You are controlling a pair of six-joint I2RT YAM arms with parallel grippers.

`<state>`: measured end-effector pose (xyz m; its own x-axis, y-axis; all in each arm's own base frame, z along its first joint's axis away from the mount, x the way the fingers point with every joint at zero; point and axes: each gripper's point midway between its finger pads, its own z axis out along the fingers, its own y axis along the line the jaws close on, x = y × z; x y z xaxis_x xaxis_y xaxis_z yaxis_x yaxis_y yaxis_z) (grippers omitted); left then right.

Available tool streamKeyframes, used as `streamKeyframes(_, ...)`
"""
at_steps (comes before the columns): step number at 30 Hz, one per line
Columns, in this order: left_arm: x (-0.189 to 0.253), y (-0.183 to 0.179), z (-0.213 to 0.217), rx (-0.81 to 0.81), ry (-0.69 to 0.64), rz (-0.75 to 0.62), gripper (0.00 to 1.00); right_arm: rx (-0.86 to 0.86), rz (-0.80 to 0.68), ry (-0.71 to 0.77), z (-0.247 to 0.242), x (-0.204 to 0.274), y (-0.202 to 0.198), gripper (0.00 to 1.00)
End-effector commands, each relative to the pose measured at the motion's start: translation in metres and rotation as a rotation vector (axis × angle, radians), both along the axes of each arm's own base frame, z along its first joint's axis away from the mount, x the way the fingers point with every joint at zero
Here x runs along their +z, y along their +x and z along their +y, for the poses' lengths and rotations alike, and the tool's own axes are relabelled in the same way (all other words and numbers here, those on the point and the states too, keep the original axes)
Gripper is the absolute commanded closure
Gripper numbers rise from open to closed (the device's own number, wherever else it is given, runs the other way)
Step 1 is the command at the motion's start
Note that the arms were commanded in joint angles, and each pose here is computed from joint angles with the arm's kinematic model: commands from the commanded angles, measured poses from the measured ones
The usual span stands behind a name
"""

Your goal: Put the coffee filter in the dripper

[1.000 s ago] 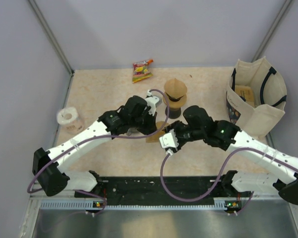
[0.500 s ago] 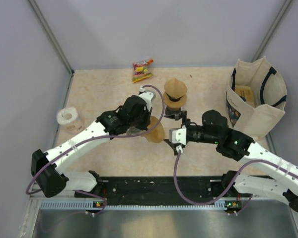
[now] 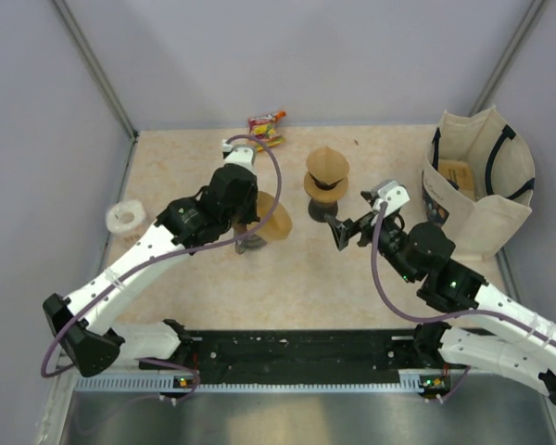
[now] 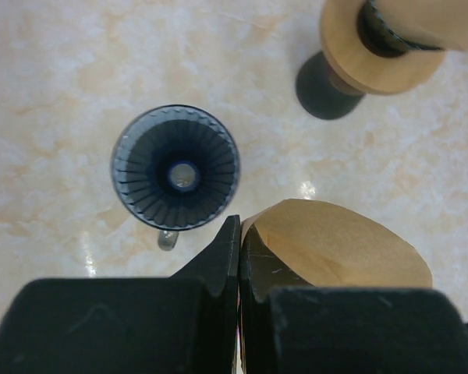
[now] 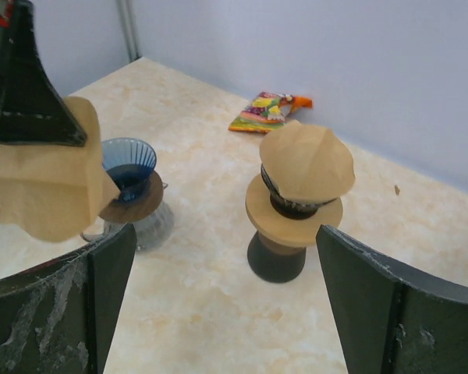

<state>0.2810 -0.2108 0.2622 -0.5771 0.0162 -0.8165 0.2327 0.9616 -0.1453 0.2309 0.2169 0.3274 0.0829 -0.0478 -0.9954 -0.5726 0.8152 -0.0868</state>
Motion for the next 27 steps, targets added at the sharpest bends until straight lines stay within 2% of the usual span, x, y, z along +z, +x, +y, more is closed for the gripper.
streamKeyframes(1,0.023,0.014,0.039,0.178,-0.062,-0.006,1.00,-0.099,0.062,0.166,-0.015,0.004,0.002,0.01)
streamKeyframes(9,0.011,0.047,0.062,0.244,-0.153,0.093,1.00,-0.091,0.081,0.133,-0.016,-0.009,0.000,0.01)
streamKeyframes(22,-0.022,0.071,0.059,0.231,-0.123,0.203,1.00,-0.116,0.078,0.126,-0.024,-0.014,-0.001,0.01)
streamKeyframes(27,-0.036,0.075,0.061,0.244,-0.107,0.240,0.93,-0.124,0.075,0.126,-0.027,-0.013,-0.001,0.01)
